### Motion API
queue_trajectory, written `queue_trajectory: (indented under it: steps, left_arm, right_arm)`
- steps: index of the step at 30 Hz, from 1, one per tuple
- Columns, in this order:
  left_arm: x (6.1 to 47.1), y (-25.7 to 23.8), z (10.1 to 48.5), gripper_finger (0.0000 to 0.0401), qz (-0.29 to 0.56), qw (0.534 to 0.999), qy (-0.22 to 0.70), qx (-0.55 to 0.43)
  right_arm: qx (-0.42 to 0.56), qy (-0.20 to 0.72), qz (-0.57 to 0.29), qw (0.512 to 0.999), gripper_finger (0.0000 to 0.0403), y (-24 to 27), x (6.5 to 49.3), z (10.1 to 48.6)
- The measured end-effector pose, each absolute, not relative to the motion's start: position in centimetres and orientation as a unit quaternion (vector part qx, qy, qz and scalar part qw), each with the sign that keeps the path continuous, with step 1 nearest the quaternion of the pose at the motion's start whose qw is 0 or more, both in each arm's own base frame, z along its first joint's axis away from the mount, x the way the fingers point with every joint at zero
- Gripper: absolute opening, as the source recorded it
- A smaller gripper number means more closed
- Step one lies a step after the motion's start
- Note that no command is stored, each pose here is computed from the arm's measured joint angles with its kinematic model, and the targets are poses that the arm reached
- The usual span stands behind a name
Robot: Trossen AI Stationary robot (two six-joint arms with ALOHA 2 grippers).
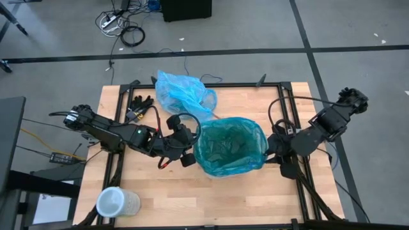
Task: Place trash/remove bag and relplace
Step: Insert the green plastic trash bag into the trash bin
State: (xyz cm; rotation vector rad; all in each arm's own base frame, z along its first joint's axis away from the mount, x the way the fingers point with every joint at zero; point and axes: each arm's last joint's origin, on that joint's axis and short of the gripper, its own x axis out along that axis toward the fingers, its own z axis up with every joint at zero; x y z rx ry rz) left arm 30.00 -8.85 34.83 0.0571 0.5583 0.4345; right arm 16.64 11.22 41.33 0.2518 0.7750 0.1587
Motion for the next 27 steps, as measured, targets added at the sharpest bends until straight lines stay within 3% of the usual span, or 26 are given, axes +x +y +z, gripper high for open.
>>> queue_trajectory:
  steps: [11, 22, 27]
  left_arm:
    - [30.1, -8.9, 34.9, 0.0051, 0.214, 0.939, 0.269, 0.026]
    - [30.1, -8.9, 34.9, 0.0051, 0.214, 0.939, 0.267, 0.024]
    - [30.5, -9.0, 34.5, 0.0051, 0.215, 0.938, 0.27, 0.026]
  right_arm:
    - [0.141, 0.393, 0.069, 0.906, 0.0099, 12.2, 17.4, 40.7]
    - [0.121, 0.414, 0.067, 0.9, 0.0035, 13.2, 18.2, 39.8]
    - [0.104, 0.416, 0.016, 0.903, 0.0024, 12.7, 18.0, 39.5]
